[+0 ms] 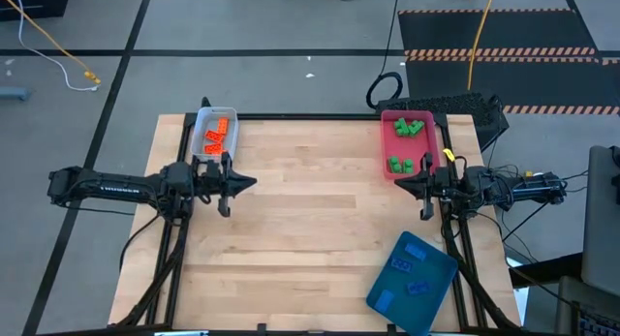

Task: Sort & place blocks by color
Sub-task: Return to Home Position

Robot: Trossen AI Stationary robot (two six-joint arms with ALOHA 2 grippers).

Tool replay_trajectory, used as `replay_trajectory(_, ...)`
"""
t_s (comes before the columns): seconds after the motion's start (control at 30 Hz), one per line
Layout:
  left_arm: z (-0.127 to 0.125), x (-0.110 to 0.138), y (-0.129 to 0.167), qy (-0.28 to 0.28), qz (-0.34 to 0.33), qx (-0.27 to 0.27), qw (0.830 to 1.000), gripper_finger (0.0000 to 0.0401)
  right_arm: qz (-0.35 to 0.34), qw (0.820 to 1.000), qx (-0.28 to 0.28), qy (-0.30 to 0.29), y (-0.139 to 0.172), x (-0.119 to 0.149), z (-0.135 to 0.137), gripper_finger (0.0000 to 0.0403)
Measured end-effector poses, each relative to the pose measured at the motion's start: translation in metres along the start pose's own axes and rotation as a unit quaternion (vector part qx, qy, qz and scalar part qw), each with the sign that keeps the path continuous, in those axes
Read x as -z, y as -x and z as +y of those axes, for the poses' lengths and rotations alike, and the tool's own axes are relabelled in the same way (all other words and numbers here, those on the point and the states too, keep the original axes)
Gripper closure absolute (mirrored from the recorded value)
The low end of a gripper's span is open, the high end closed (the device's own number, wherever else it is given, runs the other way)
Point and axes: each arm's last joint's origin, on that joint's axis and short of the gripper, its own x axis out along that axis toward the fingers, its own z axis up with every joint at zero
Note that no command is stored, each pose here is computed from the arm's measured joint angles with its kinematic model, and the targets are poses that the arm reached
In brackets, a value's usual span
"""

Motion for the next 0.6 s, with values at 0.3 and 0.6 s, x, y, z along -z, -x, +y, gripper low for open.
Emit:
replay_trajectory(0.3, 0.0005, 0.0049, 0.0001, -0.013, 0.026, -0.002, 1.0, 0.0395, 0.0, 1.0, 0.0, 0.0, 0.0, 0.0, 0.0, 0.0403)
replay_trajectory(0.6, 0.0011, 0.0097, 0.0007, -0.042, 0.051, -0.003, 0.998, 0.0399, 0.011, 1.0, 0.0, 0.006, 0.0011, 0.0023, -0.0003, 0.0403)
